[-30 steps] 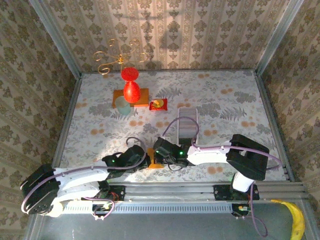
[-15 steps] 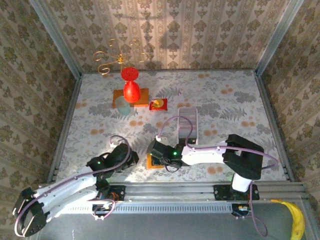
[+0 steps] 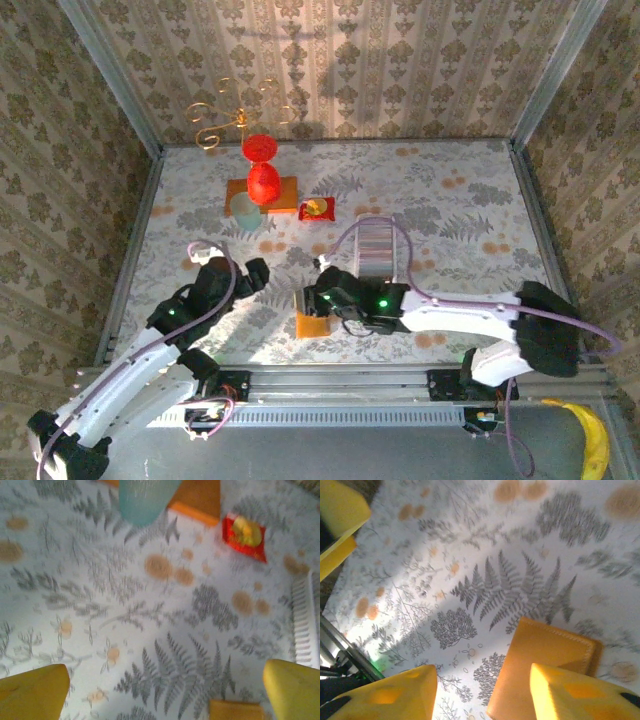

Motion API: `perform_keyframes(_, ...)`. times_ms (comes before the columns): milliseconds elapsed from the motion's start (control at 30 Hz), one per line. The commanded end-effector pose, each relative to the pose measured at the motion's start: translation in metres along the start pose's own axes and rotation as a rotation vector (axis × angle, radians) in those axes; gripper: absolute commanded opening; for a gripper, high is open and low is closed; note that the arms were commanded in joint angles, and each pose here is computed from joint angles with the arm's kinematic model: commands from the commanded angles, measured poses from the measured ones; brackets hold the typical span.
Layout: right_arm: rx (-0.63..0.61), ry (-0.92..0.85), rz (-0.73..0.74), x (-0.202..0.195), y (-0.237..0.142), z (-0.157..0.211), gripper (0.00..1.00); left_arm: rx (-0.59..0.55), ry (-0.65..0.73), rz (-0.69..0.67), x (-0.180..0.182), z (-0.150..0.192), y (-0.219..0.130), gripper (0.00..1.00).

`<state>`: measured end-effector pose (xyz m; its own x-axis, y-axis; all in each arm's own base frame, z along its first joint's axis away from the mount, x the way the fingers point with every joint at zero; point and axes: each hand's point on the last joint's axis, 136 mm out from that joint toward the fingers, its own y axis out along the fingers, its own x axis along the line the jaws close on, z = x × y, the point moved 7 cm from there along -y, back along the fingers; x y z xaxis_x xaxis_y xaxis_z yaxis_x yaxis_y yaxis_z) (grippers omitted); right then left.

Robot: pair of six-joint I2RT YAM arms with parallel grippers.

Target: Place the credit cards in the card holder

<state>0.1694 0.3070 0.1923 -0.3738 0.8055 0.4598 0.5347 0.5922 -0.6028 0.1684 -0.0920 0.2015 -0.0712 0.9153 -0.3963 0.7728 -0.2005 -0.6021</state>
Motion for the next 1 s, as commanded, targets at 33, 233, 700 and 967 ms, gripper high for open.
perform_keyframes(33, -0.259, -0.139, 0.137, -0.029, -0.044, -0.032, 0.64, -0.177, 0.128, 0.015, -0.005, -0.028, -0.006, 1.0)
perform_keyframes(233, -0.46, -0.42, 0.279, -0.057, -0.089, -0.06, 0.84, -0.359, 0.204, -0.086, 0.009, -0.049, 0.004, 1.0)
perform_keyframes(700, -0.701, -0.26, 0.702, -0.221, -0.142, -0.094, 1.0, -0.572, 0.112, -0.537, 0.114, -0.086, 0.029, 1.0)
perform_keyframes(967, -0.601, -0.143, 0.783, -0.29, -0.112, -0.066, 1.0, -0.487, 0.238, -0.535, 0.131, -0.071, 0.076, 1.0)
